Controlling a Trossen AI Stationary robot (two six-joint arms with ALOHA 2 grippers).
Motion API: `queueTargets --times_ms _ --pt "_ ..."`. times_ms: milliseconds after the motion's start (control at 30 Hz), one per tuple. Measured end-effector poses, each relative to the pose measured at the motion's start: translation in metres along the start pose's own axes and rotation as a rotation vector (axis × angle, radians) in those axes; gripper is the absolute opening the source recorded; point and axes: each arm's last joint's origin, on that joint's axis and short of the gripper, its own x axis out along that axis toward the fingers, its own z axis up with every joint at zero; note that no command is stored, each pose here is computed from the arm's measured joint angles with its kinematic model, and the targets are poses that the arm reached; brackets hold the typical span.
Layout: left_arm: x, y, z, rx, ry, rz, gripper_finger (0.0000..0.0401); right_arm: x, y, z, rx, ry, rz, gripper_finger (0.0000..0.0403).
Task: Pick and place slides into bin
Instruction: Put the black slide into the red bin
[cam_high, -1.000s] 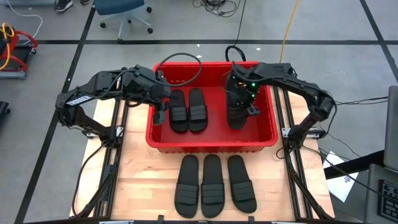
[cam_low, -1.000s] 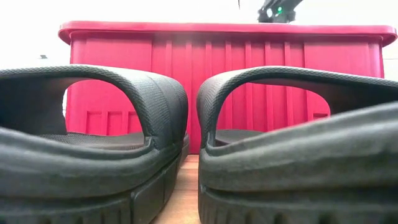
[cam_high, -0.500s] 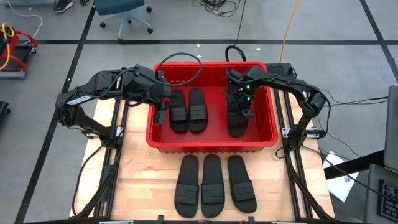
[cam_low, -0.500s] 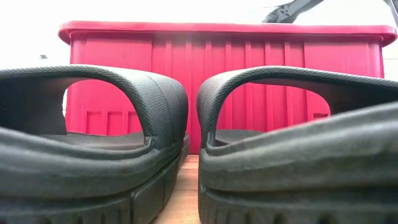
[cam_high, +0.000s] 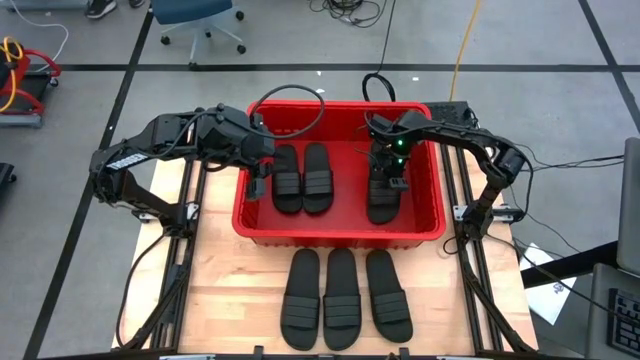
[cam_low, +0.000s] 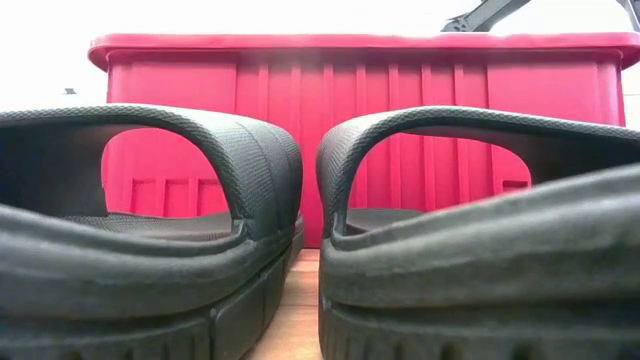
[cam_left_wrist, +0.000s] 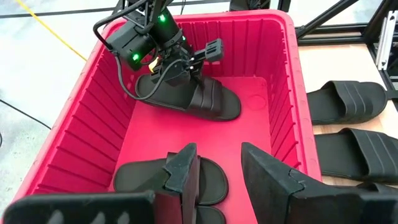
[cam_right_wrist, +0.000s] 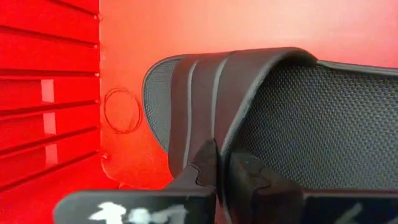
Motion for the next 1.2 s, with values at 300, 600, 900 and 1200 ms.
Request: queueTargets --times_ms 300,600,900,1200 --pt "0.0 0.0 0.0 -0.001 0.0 0.0 0.0122 0.0 -0.001 0.001 -0.005 -0.001 -0.01 0.0051" --pt "0.0 0.0 0.0 0.0 0.0 0.0 0.0122 0.001 -0.001 0.0 -0.005 0.002 -0.008 0.0123" --pt "0.0 0.0 0.0 -0.003 0.0 0.0 0.0122 -0.009 0.003 0.0 0.03 0.105 -0.163 0.0178" --pt "0.0 0.0 0.0 0.0 -0.001 -0.001 0.0122 -0.071 0.055 -0.009 0.028 -0.11 -0.336 0.0177"
